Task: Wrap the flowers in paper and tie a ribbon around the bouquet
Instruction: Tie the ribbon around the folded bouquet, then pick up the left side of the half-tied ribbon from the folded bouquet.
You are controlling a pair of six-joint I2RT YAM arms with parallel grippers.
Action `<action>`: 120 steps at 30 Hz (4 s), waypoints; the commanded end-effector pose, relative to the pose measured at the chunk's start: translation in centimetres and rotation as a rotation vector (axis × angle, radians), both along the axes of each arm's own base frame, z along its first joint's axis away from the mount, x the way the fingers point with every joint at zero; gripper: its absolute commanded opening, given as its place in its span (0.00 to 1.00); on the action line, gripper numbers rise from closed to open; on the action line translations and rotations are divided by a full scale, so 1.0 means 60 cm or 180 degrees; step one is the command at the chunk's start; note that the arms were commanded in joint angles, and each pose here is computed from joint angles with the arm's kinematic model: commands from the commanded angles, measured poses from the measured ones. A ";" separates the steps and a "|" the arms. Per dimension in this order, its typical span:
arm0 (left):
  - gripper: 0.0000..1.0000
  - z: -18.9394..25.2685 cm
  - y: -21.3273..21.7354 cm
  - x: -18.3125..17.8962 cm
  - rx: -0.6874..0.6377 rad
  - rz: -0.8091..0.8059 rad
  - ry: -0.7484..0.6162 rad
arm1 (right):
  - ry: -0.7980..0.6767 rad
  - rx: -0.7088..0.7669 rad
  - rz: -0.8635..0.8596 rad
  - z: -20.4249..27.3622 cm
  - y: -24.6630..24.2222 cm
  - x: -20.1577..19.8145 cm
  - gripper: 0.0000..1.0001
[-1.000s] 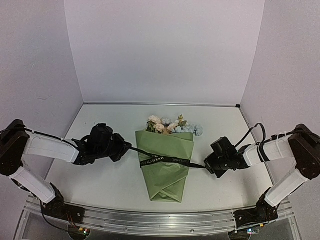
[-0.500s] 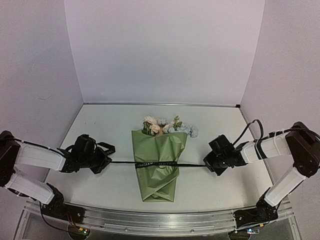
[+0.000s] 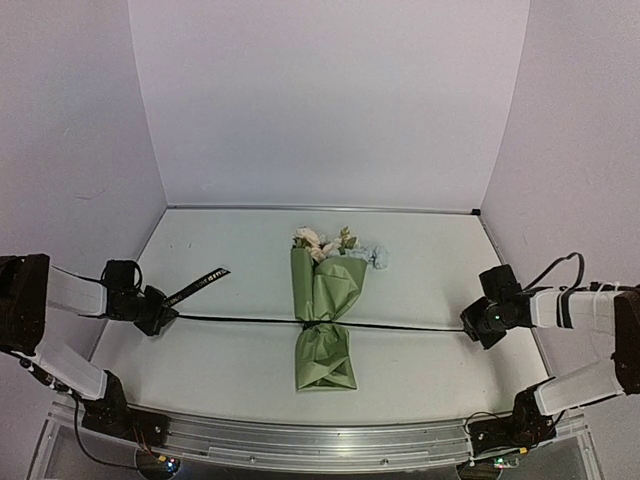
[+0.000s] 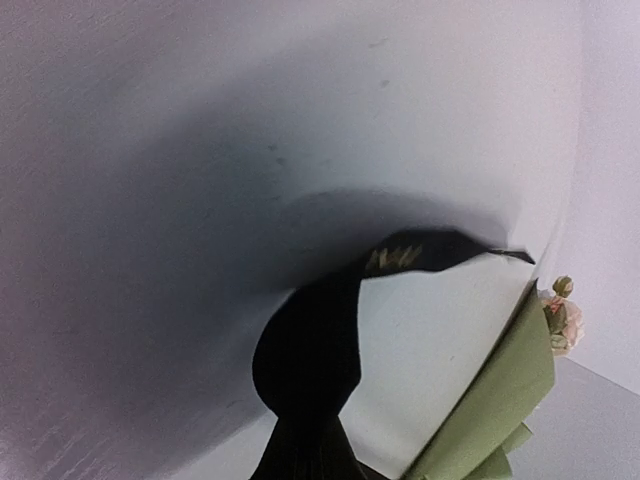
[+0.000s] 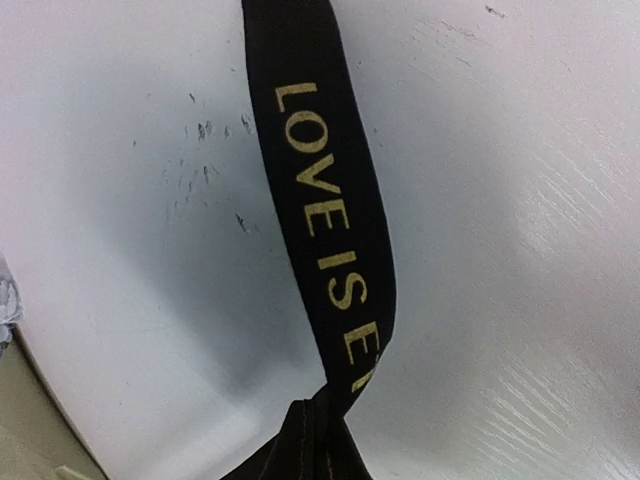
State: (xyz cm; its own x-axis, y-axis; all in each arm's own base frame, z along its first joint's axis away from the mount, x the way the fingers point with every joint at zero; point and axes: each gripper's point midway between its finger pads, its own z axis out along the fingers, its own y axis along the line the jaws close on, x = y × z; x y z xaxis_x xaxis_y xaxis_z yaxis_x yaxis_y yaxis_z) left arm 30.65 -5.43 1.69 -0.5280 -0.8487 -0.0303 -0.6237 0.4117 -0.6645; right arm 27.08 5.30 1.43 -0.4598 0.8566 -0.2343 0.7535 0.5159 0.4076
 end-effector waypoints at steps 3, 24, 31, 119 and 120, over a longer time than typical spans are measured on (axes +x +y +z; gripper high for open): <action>0.00 0.027 0.136 0.036 0.0198 0.0478 -0.0078 | 0.0487 -0.0468 -0.0208 -0.005 -0.114 -0.063 0.00; 0.33 0.087 0.099 0.040 0.0595 0.0019 -0.0229 | 0.0595 -0.0266 0.0602 0.041 -0.055 -0.060 0.39; 0.63 0.186 0.075 0.059 0.1053 -0.0377 -0.0707 | 0.0253 -0.0480 0.1282 0.108 -0.004 -0.037 0.74; 0.27 -0.046 -0.324 -0.078 0.1956 -0.3857 0.0312 | -0.0125 -0.0797 0.3913 0.141 0.368 -0.039 0.77; 0.21 -0.039 -0.333 -0.075 0.1909 -0.3848 0.0247 | -0.0129 -0.0794 0.3911 0.142 0.368 -0.039 0.77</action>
